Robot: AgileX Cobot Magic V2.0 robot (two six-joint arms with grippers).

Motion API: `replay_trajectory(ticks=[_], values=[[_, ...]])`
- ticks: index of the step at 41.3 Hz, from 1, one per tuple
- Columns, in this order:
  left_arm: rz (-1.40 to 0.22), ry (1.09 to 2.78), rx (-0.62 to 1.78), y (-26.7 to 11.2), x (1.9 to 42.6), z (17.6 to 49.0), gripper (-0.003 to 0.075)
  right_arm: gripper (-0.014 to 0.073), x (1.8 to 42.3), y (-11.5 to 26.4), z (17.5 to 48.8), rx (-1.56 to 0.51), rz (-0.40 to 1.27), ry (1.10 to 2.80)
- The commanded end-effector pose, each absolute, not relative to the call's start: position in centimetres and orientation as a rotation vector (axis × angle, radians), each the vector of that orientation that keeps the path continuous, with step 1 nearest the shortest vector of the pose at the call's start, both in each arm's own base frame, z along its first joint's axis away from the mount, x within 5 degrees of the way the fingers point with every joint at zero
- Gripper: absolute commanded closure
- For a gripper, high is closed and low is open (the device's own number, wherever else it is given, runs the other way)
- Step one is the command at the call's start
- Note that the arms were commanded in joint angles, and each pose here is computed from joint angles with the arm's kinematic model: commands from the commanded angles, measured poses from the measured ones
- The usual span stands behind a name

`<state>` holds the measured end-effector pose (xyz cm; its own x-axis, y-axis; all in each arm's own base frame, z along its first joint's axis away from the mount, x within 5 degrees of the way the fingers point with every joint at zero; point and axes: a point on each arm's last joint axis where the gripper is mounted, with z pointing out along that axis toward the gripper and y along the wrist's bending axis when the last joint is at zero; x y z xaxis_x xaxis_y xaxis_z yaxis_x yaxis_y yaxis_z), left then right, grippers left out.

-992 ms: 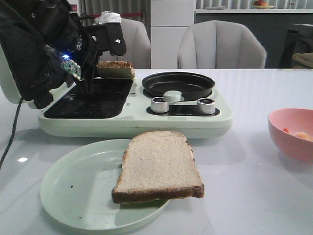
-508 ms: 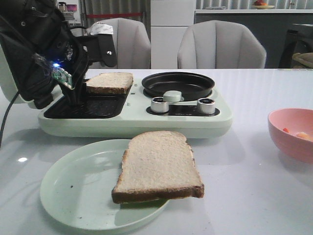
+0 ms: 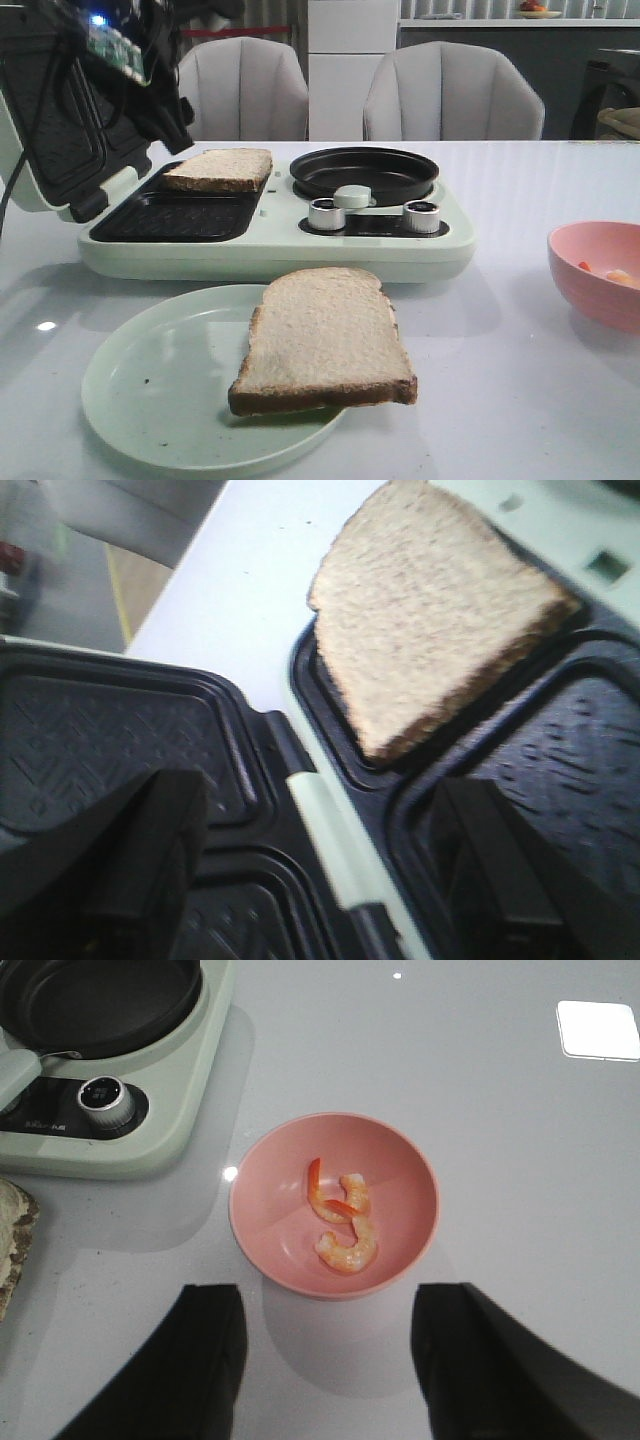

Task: Make breakfast with bread and shrimp
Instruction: 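Open the left gripper and withdraw it upward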

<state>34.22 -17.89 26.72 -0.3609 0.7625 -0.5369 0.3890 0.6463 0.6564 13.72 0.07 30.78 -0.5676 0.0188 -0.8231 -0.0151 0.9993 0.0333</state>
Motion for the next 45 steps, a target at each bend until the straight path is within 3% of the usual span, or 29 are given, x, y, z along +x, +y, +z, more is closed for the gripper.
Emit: replay_trajectory(ticks=[1,7,12,23,34,40,45], values=[[0.421,2.058,0.846,-18.3,30.9,30.4,0.0211,0.0109,14.2,-0.1,32.2,0.011,0.033,2.080],[0.331,2.288,0.777,-18.2,26.5,31.8,0.0211,0.0109,14.2,-0.1,32.2,0.011,0.033,2.080],[0.199,2.379,0.733,-17.6,23.7,33.4,0.0211,0.0109,14.2,-0.1,32.2,0.011,0.033,2.080],[-0.137,2.311,0.846,-16.8,18.3,37.5,0.0211,0.0109,14.2,-0.1,32.2,0.012,0.034,2.078],[-0.242,2.262,0.891,-14.4,14.0,37.7,0.0211,0.0109,14.2,0.0,32.2,0.017,0.044,2.081],[-0.253,2.262,0.891,-12.7,12.4,36.7,0.0211,0.0109,14.2,0.9,31.8,0.107,0.238,2.129],[-0.262,2.248,0.884,-11.7,11.5,36.5,0.0211,0.0109,14.9,2.2,30.5,0.138,0.440,2.264]])
